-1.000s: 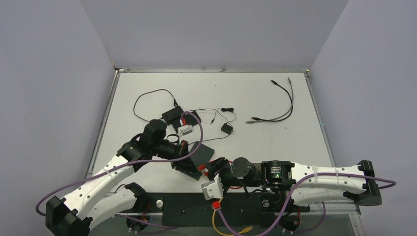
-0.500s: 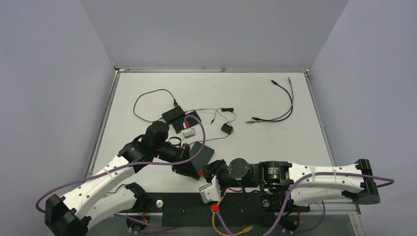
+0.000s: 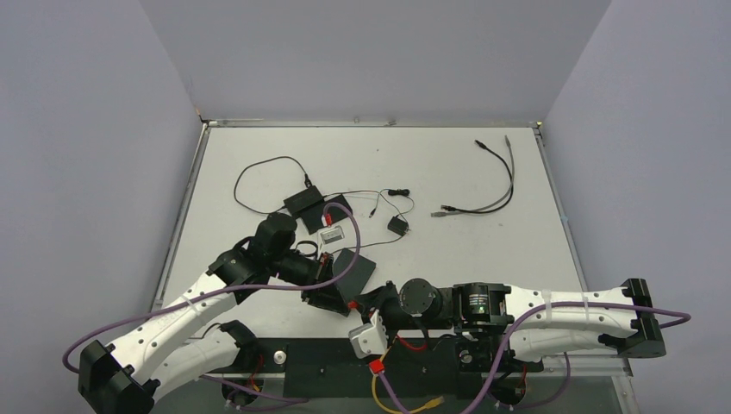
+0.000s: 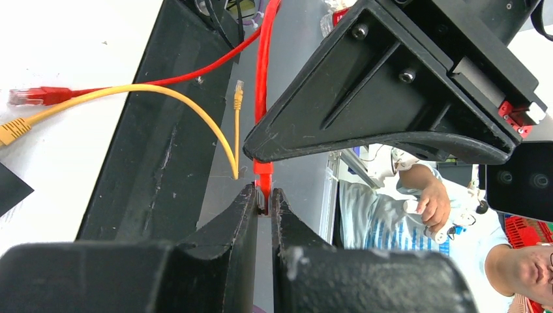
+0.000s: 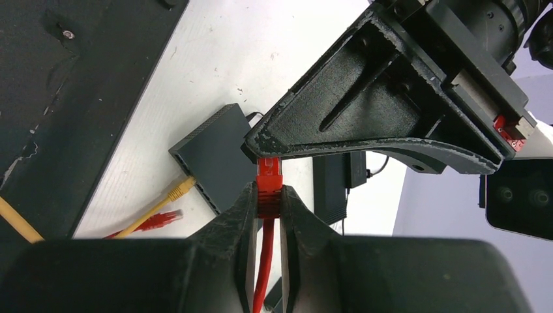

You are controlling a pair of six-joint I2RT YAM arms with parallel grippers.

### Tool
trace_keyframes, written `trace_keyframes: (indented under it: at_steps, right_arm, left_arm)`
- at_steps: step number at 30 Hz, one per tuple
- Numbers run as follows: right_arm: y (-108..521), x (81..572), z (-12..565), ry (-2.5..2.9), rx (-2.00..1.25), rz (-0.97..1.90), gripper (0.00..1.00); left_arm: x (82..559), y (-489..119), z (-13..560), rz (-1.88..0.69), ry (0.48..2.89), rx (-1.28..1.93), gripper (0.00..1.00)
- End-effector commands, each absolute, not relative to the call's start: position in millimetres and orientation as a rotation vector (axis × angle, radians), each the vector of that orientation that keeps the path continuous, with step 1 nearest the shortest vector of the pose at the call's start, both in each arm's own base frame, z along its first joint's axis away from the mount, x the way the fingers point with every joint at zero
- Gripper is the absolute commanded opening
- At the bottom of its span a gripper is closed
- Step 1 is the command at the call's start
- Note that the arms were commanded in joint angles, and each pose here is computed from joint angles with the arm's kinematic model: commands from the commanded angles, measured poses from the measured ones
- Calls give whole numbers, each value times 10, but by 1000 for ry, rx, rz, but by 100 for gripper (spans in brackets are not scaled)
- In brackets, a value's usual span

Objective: Insert the plug into the switch port
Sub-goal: Pick up the connector from the center of the board.

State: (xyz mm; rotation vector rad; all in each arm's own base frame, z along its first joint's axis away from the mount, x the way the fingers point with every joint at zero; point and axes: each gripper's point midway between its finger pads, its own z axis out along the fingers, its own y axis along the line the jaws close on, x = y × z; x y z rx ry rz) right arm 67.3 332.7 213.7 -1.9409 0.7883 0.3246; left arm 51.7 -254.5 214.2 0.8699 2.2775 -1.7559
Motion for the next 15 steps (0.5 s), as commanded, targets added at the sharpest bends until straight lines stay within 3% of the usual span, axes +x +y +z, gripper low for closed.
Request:
trace_keyframes:
  at_steps: [1, 7, 15]
  right_arm:
    - [3419, 670, 2409, 779, -1842, 356, 0]
    - [3283, 959, 2577, 857, -1745, 193, 0]
    - [3068, 1094, 2772, 938, -1671, 128, 0]
  left_arm:
    - [540, -2571, 2294, -1772, 2180, 905, 6]
    - [874, -2466, 2417, -1593, 2133, 769, 34]
    - [1354, -2266, 2542, -1263, 2067, 515, 44]
